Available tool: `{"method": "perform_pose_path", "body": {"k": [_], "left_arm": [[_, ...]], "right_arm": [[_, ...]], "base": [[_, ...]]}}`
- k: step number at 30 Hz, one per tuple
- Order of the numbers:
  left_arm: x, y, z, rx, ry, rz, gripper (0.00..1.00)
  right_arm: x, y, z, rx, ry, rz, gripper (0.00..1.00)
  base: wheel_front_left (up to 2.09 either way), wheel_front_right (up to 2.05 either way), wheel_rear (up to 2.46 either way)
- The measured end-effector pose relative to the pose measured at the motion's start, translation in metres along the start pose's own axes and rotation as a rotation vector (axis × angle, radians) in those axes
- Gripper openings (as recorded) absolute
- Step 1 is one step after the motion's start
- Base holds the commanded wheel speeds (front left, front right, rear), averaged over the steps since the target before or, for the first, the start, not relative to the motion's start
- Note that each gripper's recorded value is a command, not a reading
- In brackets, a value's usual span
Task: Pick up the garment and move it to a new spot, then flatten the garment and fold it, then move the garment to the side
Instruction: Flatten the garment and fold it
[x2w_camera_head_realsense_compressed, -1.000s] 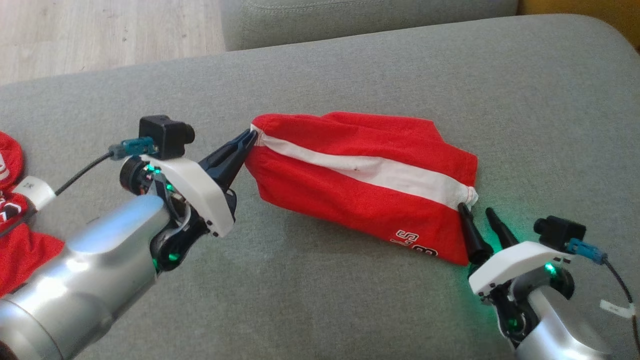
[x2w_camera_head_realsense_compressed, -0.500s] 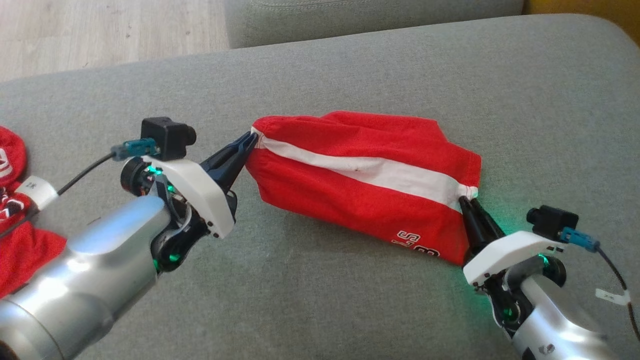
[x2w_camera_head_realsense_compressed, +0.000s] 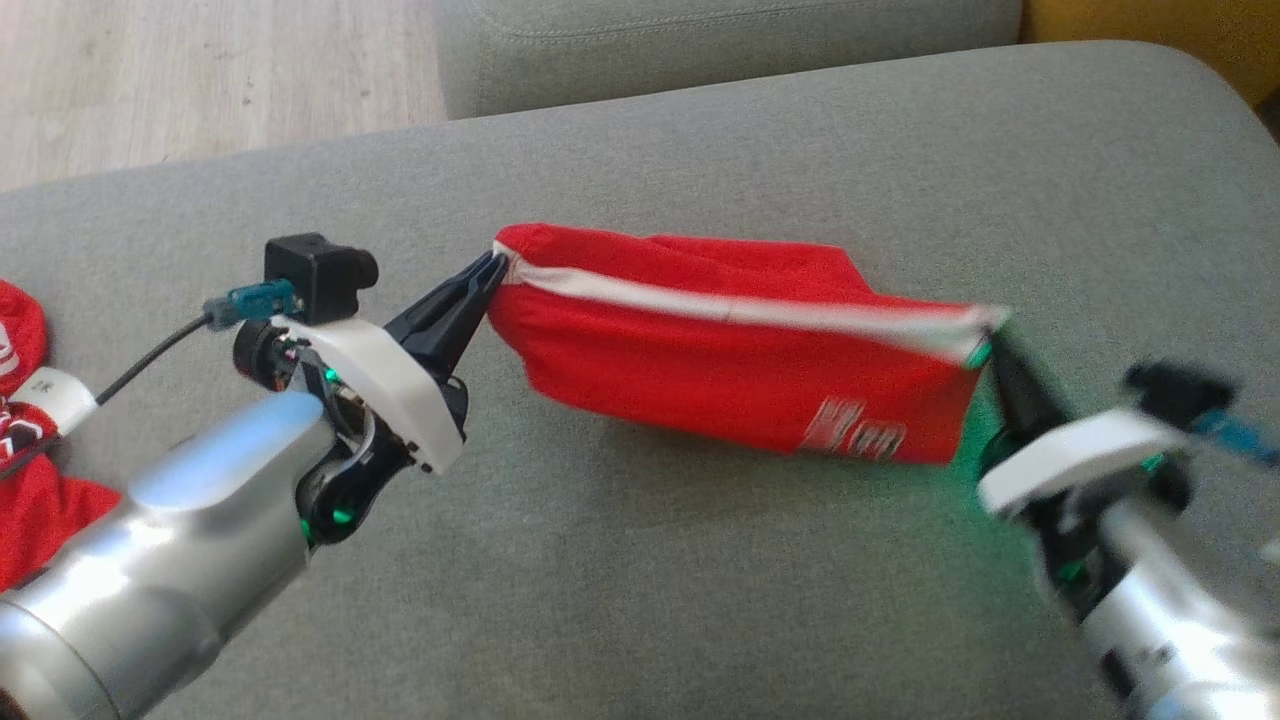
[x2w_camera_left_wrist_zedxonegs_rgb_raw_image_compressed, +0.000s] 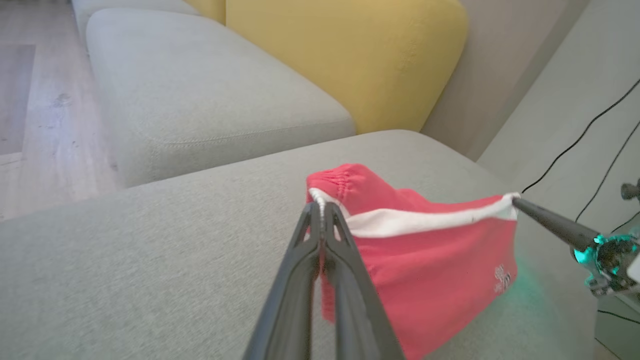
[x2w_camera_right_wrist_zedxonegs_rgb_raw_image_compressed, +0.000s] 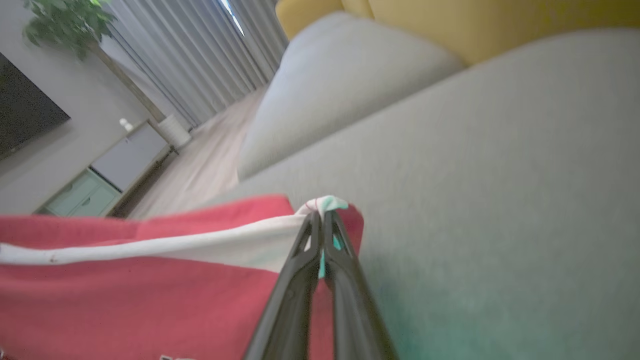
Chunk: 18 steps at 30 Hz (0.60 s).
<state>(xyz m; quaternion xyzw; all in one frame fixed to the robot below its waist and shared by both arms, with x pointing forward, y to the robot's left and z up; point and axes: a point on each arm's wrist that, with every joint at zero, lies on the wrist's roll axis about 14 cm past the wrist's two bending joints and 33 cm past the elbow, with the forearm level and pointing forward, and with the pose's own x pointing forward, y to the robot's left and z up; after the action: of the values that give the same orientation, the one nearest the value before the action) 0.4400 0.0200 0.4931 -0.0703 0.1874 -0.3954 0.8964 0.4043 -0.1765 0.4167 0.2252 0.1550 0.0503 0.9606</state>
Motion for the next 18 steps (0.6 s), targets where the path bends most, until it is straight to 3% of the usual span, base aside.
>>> {"method": "perform_pose_path", "body": {"k": [5, 6, 11, 18], "left_arm": [[0.003, -0.013, 0.022, 0.016, -0.064, -0.042, 0.0], [0.007, -0.016, 0.042, 0.033, -0.109, -0.059, 0.0], [0.021, -0.016, 0.113, 0.133, -0.243, -0.089, 0.0], [0.057, 0.003, 0.185, 0.23, -0.371, -0.057, 0.0]], "right_arm": [[0.001, -0.003, 0.101, -0.102, -0.248, 0.041, 0.0], [-0.001, -0.003, 0.135, -0.158, -0.326, 0.054, 0.0], [0.005, 0.008, 0.205, -0.277, -0.462, 0.092, 0.0], [0.048, 0.042, 0.3, -0.393, -0.595, 0.135, 0.0]], "base": [[0.0, 0.0, 0.0], [0.0, 0.0, 0.0], [0.0, 0.0, 0.0], [0.0, 0.0, 0.0]]}}
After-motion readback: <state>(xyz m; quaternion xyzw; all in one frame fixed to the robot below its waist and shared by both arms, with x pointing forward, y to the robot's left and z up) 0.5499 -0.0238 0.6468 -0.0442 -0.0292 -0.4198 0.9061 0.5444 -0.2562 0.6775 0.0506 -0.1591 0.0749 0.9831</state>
